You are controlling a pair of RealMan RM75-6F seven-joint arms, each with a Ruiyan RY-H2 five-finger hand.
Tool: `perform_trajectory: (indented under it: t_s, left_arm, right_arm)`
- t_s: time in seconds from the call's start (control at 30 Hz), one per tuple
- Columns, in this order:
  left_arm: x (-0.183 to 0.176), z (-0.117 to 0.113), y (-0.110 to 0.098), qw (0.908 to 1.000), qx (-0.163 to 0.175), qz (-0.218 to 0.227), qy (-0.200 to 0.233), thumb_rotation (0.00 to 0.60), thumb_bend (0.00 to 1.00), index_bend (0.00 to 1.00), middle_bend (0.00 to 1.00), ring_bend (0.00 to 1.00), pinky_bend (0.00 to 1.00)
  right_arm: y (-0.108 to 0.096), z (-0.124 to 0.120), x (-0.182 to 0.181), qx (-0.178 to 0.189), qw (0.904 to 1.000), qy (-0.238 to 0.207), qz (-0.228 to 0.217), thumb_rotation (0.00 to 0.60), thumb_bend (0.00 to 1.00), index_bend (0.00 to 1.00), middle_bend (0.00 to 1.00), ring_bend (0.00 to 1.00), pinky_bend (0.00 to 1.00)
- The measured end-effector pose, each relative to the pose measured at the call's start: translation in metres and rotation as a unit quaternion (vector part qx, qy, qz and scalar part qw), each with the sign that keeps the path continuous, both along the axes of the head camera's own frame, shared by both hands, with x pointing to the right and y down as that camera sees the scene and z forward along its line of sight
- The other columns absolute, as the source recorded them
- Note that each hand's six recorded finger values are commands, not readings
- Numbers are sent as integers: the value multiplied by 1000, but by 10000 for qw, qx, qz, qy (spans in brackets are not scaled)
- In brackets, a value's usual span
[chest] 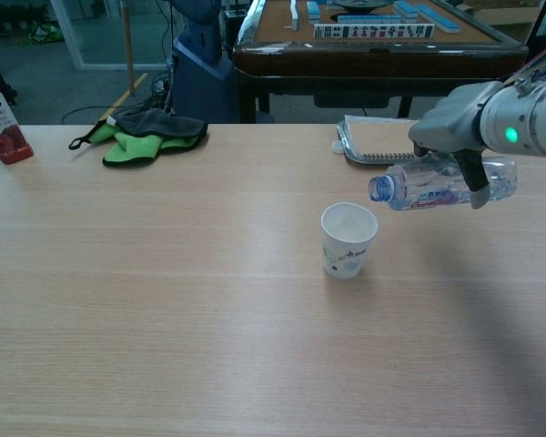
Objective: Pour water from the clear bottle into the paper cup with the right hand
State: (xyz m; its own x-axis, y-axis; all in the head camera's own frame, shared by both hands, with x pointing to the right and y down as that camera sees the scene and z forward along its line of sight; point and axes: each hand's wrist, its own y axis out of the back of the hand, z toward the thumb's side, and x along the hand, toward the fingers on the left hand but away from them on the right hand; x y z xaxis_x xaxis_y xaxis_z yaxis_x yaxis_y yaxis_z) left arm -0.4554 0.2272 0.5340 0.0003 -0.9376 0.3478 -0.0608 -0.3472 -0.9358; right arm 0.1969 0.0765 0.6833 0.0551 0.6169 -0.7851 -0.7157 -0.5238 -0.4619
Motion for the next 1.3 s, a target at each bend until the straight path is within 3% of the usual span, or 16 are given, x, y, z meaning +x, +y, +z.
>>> perform_trajectory:
  t_s: [0.9, 1.3]
  left_arm:
    - [0, 0, 0, 10000, 1, 4, -14, 600, 244, 496, 446, 330, 603]
    - [1, -1, 0, 10000, 7, 6, -16, 600, 244, 496, 446, 329, 602]
  right_arm:
    - [1, -4, 1, 32, 9996, 250, -84, 600, 27, 616, 573, 518, 568]
    - [5, 1, 3, -69, 9999, -30, 142, 600, 27, 616, 575, 518, 568]
